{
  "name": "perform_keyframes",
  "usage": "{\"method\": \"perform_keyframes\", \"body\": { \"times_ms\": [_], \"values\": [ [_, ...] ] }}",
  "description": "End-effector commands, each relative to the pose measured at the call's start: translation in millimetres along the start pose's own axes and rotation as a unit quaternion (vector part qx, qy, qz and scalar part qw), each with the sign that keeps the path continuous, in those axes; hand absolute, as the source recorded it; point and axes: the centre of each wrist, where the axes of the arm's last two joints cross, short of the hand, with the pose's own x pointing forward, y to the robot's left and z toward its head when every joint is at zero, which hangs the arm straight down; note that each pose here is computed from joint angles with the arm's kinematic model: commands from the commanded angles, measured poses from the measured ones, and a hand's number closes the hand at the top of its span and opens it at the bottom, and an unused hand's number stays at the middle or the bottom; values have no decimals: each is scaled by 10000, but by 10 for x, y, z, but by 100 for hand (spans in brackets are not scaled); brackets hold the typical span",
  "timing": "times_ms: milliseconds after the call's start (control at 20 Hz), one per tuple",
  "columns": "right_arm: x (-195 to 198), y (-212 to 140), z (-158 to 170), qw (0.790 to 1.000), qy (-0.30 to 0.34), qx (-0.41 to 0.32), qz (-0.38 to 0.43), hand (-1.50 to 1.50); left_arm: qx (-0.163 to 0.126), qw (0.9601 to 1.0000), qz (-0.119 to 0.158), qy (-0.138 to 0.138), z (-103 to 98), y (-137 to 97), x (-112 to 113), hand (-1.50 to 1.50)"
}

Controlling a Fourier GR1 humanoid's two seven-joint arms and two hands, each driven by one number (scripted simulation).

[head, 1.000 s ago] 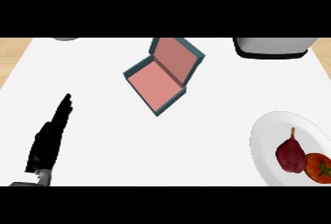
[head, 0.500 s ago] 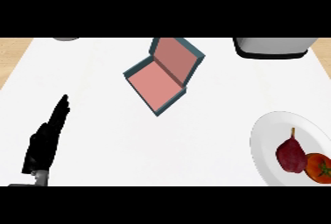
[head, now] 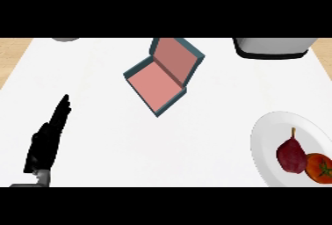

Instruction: Pick the tomato from the plate and place it in the cardboard box

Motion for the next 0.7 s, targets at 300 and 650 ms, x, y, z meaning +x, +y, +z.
{"method": "perform_keyframes", "body": {
  "times_ms": [300,650],
  "values": [
    [-48,276,-122,10000,14,-22,-16,-150,-49,10000,9,-14,51,107,-87,0],
    [27,196,-171,9999,-15,-52,-87,-150,18,10000,-25,11,68,-163,1,0]
  ]
}}
